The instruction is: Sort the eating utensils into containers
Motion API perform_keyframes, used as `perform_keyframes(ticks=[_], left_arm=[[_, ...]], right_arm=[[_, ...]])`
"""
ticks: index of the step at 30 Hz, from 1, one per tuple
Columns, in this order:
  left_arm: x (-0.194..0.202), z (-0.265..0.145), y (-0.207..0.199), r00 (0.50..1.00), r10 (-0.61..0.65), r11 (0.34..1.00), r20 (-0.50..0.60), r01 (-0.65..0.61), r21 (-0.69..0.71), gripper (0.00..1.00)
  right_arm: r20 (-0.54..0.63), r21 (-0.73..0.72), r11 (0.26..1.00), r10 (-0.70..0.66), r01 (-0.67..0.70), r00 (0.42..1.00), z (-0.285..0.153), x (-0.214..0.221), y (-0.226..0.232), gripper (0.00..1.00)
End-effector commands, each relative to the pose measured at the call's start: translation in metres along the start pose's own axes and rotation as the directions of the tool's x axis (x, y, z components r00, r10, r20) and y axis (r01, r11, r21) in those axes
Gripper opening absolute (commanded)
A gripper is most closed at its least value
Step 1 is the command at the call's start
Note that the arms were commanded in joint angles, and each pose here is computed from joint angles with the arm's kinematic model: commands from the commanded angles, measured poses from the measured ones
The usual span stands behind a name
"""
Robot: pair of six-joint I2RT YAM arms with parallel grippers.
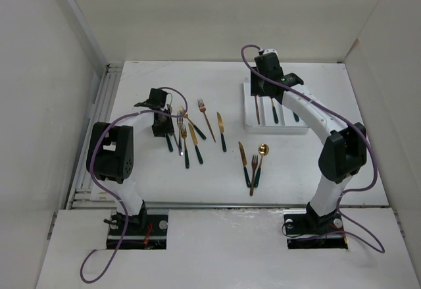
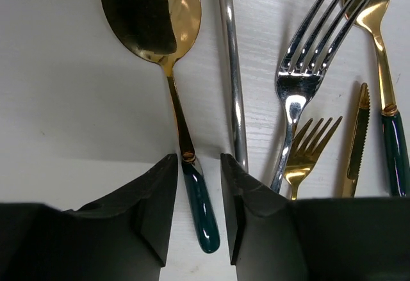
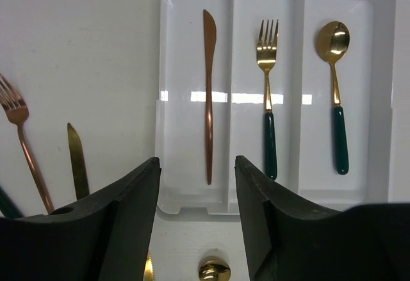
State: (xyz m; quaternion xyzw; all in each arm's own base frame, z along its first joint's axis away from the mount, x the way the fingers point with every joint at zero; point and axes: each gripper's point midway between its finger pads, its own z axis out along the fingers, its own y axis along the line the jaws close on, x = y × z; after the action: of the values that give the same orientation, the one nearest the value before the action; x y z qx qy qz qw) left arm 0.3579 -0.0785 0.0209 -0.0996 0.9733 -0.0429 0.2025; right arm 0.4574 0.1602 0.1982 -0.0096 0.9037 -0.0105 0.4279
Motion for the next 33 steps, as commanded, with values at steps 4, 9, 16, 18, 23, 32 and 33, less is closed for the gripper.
perform_keyframes(ticks=[4,9,16,18,23,32,33], left_arm=[[0.037,0.008,0.016,0.991,0.039,0.998,-0.127,-0.045,-0.044,0.31],[0.042,0.014,0.027,0.988,-0.001,0.998,-0.152,-0.008,-0.059,0.09],[0.023,0.011,0.030,0.992,-0.048,0.997,-0.114,0.041,-0.060,0.00],[0.015,0.006,0.030,0.993,-0.065,0.997,-0.094,0.060,-0.057,0.00],[-0.040,-0.036,0.025,0.995,-0.087,0.996,0.056,0.086,0.025,0.00],[-0.111,-0.141,0.001,0.925,-0.068,0.983,0.375,-0.003,0.186,0.00],[-0.116,-0.160,-0.005,0.905,-0.082,0.975,0.417,-0.014,0.222,0.00]], right_arm=[[0.063,0.029,1.000,0.006,-0.008,0.998,-0.020,-0.020,-0.013,0.56],[0.055,0.031,0.999,0.003,-0.005,0.998,-0.021,-0.018,-0.014,0.56],[0.063,0.029,1.000,0.006,-0.008,0.998,-0.026,-0.022,-0.015,0.56],[0.055,0.022,1.000,-0.016,0.015,0.998,-0.028,-0.019,-0.010,0.56],[0.119,-0.163,0.979,-0.105,0.123,0.987,-0.051,-0.024,0.045,0.64],[0.213,-0.614,0.769,-0.053,0.176,0.976,-0.111,-0.023,0.177,1.00],[0.220,-0.662,0.731,-0.021,0.165,0.975,-0.121,-0.026,0.185,1.00]])
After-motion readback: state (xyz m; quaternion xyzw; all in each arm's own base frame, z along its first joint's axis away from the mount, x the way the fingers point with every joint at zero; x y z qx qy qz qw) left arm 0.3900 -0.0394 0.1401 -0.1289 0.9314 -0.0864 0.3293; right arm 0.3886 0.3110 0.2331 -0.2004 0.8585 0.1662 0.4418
